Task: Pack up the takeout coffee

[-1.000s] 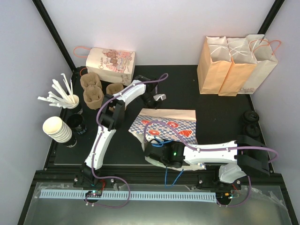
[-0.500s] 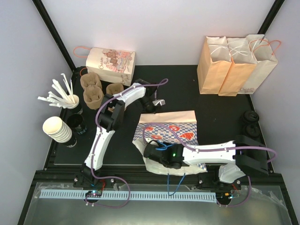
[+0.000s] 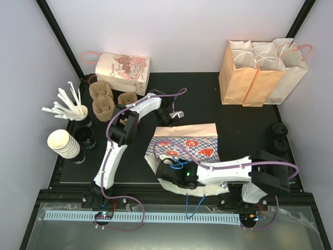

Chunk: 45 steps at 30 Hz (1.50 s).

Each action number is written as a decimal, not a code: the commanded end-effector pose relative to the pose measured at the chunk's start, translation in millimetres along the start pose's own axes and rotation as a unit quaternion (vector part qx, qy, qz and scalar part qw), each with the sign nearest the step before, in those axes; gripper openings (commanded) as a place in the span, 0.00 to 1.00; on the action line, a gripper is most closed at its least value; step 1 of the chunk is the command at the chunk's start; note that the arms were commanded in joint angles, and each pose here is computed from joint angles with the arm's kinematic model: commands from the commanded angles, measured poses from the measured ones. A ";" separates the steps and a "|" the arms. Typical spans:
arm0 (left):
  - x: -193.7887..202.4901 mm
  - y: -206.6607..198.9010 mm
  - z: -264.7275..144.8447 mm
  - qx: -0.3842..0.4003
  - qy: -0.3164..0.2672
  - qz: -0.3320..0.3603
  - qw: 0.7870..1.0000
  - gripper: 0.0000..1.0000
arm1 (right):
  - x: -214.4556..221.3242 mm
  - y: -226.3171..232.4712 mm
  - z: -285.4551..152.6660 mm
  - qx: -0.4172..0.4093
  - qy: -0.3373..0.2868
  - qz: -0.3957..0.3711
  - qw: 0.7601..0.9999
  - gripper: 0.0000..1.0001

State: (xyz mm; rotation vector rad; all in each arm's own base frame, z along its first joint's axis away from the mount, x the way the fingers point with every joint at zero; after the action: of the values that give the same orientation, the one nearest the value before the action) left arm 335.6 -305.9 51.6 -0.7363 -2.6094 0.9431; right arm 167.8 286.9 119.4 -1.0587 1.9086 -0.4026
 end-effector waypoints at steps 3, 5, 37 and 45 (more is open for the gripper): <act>25.3 -15.6 18.3 0.049 0.060 -0.018 0.997 0.02 | 30.7 8.7 21.3 0.013 0.049 -0.069 0.996 0.47; 27.6 -14.4 19.8 0.052 0.062 -0.020 0.996 0.02 | 27.9 8.1 23.7 0.026 0.043 -0.080 0.996 0.46; 30.3 -27.7 12.9 0.061 0.043 -0.002 0.997 0.09 | 23.6 -2.3 35.3 -0.096 0.004 -0.107 0.990 0.41; -19.8 -58.3 -80.5 0.048 -0.133 0.028 0.990 0.73 | 19.6 -12.2 25.6 -0.166 0.011 -0.066 0.984 0.44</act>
State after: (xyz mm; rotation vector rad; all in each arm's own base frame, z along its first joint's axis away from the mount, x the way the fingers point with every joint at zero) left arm 359.5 -300.9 64.6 -0.7333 -2.7265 1.0445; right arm 196.7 283.0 135.4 -1.2890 1.8249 -0.2444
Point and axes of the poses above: each gripper's point midway between its finger pads, its own z axis out along the fingers, its own y axis along the line the jaws close on, x = y × z, the point moved 3 cm from there along -z, back along the fingers, and after that the axes turned 2 degrees about z, right-handed, at the moved point
